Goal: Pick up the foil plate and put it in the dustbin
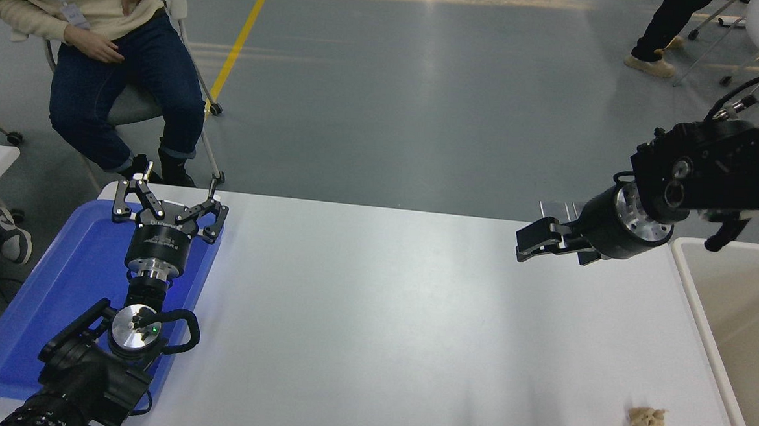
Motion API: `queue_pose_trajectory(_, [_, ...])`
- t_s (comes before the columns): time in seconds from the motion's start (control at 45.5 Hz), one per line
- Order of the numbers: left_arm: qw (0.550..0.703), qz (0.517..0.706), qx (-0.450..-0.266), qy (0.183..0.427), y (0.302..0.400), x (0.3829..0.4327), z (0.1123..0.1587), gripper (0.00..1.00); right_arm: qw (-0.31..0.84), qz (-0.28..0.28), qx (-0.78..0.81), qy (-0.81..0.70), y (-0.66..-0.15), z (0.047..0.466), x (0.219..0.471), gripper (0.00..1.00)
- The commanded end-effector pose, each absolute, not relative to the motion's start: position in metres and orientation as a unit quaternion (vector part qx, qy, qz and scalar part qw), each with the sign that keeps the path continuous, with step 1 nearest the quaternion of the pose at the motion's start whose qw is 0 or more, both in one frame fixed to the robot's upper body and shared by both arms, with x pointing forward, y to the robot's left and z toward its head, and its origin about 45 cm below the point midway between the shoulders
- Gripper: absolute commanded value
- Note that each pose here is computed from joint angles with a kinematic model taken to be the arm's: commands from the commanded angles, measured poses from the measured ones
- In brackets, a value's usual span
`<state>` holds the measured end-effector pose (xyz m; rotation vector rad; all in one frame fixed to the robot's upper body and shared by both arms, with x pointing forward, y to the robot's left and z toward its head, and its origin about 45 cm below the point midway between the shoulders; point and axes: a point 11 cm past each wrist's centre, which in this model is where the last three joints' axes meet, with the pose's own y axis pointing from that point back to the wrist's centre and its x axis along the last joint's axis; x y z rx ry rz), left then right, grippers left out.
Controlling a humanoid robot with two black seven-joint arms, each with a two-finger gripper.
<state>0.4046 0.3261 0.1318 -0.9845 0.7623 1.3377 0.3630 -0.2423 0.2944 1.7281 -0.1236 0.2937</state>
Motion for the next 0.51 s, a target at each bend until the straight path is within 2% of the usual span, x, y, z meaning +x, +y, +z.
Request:
queue_pose_trajectory(0.0, [0.611,0.579,-0.427,0.33,0.326,0.4046,0.1318,1.0,0.648,0.113,0.753,-0.033,-0.237,0.304,0.357,1.0])
queue_pose_trajectory(0.484, [0.611,0.579,-0.427,0.33,0.326,0.4046,0.1318,1.0,0.659,0.094,0.746,-0.021,-0.243,0.314,0.354,1.0])
